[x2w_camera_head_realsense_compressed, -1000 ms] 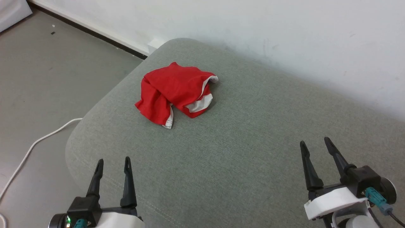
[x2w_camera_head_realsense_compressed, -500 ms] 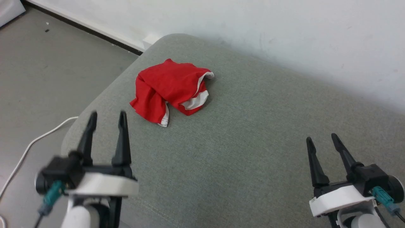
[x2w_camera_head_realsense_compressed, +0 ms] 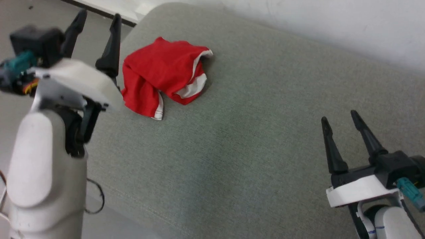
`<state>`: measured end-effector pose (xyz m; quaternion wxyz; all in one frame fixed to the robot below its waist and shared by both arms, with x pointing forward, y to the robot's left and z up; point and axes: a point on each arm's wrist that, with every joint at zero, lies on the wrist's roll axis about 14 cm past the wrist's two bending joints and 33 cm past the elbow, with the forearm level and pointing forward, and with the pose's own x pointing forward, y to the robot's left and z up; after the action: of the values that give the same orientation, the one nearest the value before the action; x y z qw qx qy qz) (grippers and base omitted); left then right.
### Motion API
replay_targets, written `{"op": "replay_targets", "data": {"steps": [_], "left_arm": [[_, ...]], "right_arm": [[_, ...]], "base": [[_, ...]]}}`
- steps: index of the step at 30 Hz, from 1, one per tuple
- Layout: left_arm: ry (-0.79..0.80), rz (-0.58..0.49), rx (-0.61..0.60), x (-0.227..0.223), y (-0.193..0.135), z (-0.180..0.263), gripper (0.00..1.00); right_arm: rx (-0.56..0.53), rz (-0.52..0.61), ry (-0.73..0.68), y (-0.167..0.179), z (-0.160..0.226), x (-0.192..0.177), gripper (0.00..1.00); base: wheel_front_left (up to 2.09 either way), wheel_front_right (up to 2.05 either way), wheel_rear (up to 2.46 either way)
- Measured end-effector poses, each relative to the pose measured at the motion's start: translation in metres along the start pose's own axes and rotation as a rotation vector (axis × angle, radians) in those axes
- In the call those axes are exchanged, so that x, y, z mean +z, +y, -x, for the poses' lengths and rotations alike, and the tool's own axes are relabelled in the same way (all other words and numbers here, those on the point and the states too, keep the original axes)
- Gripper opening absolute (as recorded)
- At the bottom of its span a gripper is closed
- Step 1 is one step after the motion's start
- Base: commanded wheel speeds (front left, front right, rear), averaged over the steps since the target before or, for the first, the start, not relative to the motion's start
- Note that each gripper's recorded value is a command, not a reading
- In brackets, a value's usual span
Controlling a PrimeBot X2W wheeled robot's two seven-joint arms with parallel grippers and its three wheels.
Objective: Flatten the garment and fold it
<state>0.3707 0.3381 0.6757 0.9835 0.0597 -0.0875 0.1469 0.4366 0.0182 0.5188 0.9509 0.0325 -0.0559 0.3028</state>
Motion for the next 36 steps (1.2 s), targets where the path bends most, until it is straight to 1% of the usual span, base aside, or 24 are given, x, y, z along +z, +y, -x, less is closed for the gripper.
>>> {"op": "replay_targets", "data": {"steps": [2, 8, 12, 16, 21, 26, 31, 32, 33, 34, 36], "left_arm": [[0.072, -0.004, -0.026, -0.012, -0.004, -0.018, 1.00], [0.262, -0.043, -0.040, -0.057, -0.004, -0.060, 1.00], [0.396, -0.070, -0.048, -0.095, -0.005, -0.079, 1.00], [0.539, -0.077, -0.081, -0.139, -0.017, -0.090, 1.00], [0.712, -0.068, -0.110, -0.195, -0.032, -0.091, 1.00], [0.900, -0.131, -0.118, -0.251, -0.037, -0.079, 1.00], [1.049, -0.156, -0.125, -0.297, -0.043, -0.059, 1.00], [1.058, -0.161, -0.129, -0.301, -0.045, -0.059, 0.98], [1.062, -0.168, -0.132, -0.304, -0.045, -0.060, 0.25], [1.064, -0.174, -0.136, -0.307, -0.045, -0.061, 0.00], [1.065, -0.170, -0.146, -0.310, -0.050, -0.064, 0.00]], "right_arm": [[-0.001, 0.002, 0.002, -0.005, -0.004, -0.002, 1.00], [-0.006, 0.007, 0.019, -0.024, -0.013, -0.011, 1.00], [-0.030, 0.002, 0.038, -0.042, -0.015, -0.022, 1.00], [-0.050, -0.013, 0.067, -0.056, -0.015, -0.036, 1.00], [-0.078, -0.031, 0.094, -0.073, -0.015, -0.054, 1.00], [-0.110, -0.039, 0.122, -0.089, -0.012, -0.073, 1.00], [-0.146, -0.043, 0.155, -0.103, -0.005, -0.089, 1.00], [-0.152, -0.044, 0.162, -0.105, -0.004, -0.091, 1.00], [-0.158, -0.044, 0.167, -0.107, -0.002, -0.094, 1.00], [-0.162, -0.044, 0.172, -0.109, -0.001, -0.096, 1.00], [-0.173, -0.044, 0.180, -0.113, 0.001, -0.099, 1.00]], "base": [[0.00, 0.00, 0.00], [0.00, 0.00, 0.00], [0.00, 0.00, 0.00], [0.00, 0.00, 0.00], [0.00, 0.00, 0.00], [0.00, 0.00, 0.00], [0.00, 0.00, 0.00], [0.00, 0.00, 0.00], [0.00, 0.00, 0.00], [0.00, 0.00, 0.00], [0.00, 0.00, 0.00]]}}
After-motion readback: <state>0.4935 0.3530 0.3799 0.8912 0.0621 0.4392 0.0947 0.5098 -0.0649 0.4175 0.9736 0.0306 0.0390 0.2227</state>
